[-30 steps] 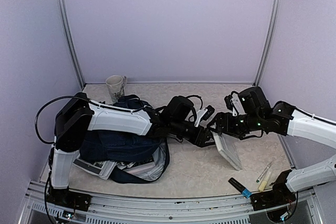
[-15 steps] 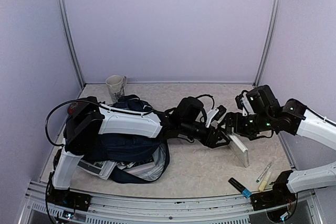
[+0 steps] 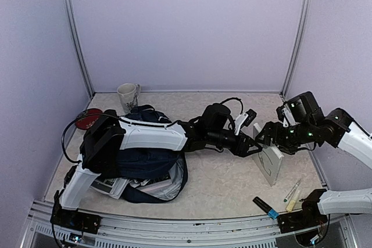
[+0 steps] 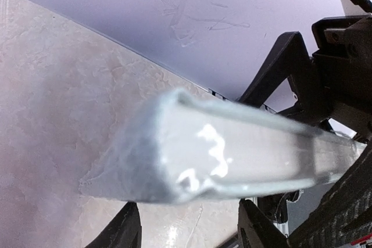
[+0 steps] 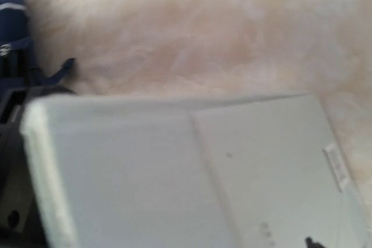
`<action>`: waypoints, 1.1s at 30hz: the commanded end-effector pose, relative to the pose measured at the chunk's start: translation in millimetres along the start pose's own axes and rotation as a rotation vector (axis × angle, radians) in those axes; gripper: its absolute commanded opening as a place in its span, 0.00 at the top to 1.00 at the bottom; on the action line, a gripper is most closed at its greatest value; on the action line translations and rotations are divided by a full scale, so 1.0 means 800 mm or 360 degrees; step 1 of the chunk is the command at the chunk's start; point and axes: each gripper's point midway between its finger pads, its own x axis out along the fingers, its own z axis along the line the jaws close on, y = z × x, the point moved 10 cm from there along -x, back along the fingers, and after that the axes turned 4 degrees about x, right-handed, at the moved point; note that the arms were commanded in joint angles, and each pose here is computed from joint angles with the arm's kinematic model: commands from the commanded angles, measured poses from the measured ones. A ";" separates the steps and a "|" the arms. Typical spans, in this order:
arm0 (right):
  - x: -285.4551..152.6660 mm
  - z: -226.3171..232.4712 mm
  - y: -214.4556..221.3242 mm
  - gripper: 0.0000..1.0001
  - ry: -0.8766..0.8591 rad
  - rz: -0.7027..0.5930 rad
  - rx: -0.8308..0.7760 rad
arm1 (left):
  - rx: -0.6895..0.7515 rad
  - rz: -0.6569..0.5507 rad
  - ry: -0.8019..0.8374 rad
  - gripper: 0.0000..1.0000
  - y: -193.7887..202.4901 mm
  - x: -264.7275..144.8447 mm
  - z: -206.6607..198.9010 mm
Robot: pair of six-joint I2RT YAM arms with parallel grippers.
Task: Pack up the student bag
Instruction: Pick up the book from the corner of the board.
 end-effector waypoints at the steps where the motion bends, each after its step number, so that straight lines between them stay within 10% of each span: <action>1: 0.001 -0.020 0.017 0.19 0.0231 0.0178 -0.0002 | 0.0126 -0.0173 -0.0052 0.45 -0.036 0.001 0.007; 20: -0.017 -0.016 -0.011 1.00 0.0601 0.0102 -0.0152 | 0.0500 0.0096 -0.0347 0.44 -0.104 -0.095 -0.048; 33: -0.005 0.065 -0.059 1.00 -0.0041 -0.0003 -0.0474 | 0.0340 0.0461 -0.0956 0.26 -0.084 -0.335 -0.185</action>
